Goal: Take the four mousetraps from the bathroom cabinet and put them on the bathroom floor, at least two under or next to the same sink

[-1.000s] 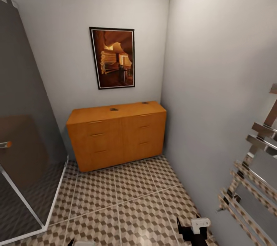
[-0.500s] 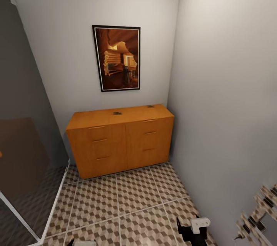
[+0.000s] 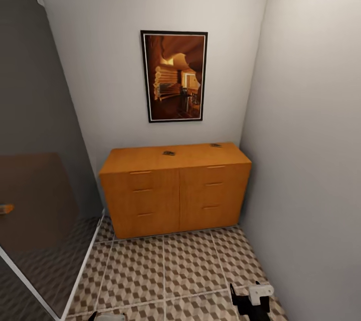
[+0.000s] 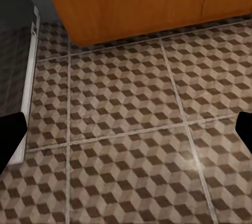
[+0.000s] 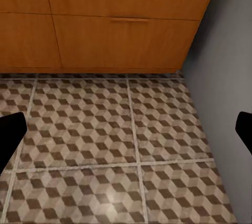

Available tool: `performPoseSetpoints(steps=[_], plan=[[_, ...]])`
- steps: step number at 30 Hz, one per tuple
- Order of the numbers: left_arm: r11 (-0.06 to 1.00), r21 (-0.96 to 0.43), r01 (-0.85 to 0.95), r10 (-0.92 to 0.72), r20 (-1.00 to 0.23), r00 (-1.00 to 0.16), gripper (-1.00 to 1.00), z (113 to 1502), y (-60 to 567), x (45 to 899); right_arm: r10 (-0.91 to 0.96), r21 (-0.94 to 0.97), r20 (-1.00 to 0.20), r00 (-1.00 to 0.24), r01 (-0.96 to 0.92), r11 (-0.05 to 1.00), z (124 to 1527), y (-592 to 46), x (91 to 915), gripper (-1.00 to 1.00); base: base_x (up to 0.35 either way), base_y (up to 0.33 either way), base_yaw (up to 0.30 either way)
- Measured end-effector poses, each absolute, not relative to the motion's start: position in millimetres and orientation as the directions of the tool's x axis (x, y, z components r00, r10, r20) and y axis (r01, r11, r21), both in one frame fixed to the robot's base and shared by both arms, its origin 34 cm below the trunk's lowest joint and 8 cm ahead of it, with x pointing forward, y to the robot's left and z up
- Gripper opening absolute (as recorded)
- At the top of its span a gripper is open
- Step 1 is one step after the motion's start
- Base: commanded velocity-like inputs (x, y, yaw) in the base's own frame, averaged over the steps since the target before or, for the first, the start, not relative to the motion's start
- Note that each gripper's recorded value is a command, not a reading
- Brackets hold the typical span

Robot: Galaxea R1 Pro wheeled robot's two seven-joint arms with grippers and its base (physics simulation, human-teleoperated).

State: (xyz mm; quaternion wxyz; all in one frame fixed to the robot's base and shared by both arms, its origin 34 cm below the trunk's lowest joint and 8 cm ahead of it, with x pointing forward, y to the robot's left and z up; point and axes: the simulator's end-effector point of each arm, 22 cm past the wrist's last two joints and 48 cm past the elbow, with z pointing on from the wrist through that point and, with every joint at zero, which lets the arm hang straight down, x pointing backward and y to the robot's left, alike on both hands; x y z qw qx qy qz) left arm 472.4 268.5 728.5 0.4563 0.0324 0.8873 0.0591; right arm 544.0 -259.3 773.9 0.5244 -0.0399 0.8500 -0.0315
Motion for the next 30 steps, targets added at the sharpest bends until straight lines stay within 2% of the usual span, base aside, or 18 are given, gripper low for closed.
performPoseSetpoints(steps=[11, 21, 30], plan=[[0.991, 0.134, 0.003, 0.111, -0.806, -0.582, 1.00, 728.4, 268.3, 472.5, -0.101, -0.095, -0.889, -0.447, -0.035, 0.995, 773.8, -259.3, 544.0, 1.00, 0.300, -0.093, 0.018], [0.991, 0.135, 0.003, 0.112, -0.806, -0.581, 1.00, 728.4, 268.8, 472.7, -0.102, -0.096, -0.889, -0.447, -0.035, 0.995, 773.6, -260.1, 544.1, 1.00, 0.060, -0.034, 0.000], [0.991, 0.135, 0.003, 0.112, -0.806, -0.581, 1.00, 728.5, 268.9, 472.5, -0.101, -0.096, -0.889, -0.447, -0.035, 0.995, 773.8, -260.0, 544.0, 1.00, 0.188, -0.172, 0.000]])
